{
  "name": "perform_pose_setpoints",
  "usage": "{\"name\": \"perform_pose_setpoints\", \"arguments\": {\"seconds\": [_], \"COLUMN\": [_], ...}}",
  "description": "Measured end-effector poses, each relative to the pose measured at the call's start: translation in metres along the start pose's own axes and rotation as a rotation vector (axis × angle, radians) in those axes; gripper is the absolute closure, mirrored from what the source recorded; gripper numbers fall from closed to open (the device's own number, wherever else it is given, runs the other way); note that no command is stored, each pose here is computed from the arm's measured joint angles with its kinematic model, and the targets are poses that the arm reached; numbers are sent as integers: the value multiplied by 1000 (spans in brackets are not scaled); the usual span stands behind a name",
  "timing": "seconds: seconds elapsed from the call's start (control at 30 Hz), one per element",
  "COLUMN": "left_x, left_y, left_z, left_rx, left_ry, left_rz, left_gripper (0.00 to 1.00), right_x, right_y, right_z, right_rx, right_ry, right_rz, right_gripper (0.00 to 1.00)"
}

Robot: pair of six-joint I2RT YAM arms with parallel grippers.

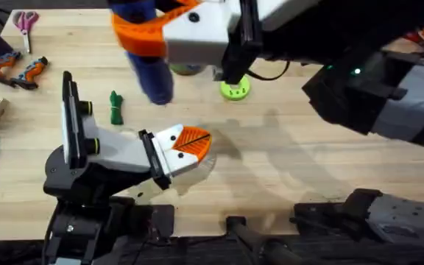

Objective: Pick up the gripper from the table and insert it into the empty holder that is missing its gripper. Then pick up a screw, insert it into the mounting hole, and use the screwdriver to tighten it. Finally, clean up the table by picking up the vegetable and placing it into the bucket.

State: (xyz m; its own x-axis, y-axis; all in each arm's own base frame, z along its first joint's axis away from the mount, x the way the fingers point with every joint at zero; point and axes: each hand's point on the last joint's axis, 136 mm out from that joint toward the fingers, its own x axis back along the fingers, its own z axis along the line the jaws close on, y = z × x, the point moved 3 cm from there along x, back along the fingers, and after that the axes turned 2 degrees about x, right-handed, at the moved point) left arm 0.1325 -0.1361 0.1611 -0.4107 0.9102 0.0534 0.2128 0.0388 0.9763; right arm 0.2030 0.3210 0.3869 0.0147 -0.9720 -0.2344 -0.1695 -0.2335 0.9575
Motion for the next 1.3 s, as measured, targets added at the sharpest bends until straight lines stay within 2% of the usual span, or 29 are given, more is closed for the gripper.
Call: {"name": "perform_pose_setpoints", "arguments": {"seconds": [0.23, 0.4, 0.43, 0.6, 0.73, 0.87, 0.93, 0.97, 1.0, 1.13, 1.3], "left_x": [0, 0, 0, 0, 0, 0, 0, 0, 0, 0, 0], "left_y": [0, 0, 0, 0, 0, 0, 0, 0, 0, 0, 0], "left_z": [0, 0, 0, 0, 0, 0, 0, 0, 0, 0, 0], "left_rx": [0, 0, 0, 0, 0, 0, 0, 0, 0, 0, 0], "left_ry": [0, 0, 0, 0, 0, 0, 0, 0, 0, 0, 0], "left_rz": [0, 0, 0, 0, 0, 0, 0, 0, 0, 0, 0], "left_gripper": [995, 995, 995, 995, 995, 995, 995, 995, 995, 995, 995], "right_x": [36, 85, 116, 158, 187, 214, 227, 246, 251, 268, 288], "right_y": [-36, -55, -64, -82, -100, -118, -127, -147, -156, -189, -222], "right_z": [-41, -84, -104, -123, -136, -146, -150, -157, -159, -164, -167], "right_rx": [63, 114, 144, 162, 269, 420, 481, 561, 586, 654, 654], "right_ry": [-103, -247, -329, -433, -519, -574, -584, -562, -541, -437, -375], "right_rz": [171, 292, 363, 493, 659, 887, 1001, 1161, 1212, 1367, 1495], "right_gripper": [973, 973, 973, 973, 973, 973, 973, 973, 973, 973, 973]}}
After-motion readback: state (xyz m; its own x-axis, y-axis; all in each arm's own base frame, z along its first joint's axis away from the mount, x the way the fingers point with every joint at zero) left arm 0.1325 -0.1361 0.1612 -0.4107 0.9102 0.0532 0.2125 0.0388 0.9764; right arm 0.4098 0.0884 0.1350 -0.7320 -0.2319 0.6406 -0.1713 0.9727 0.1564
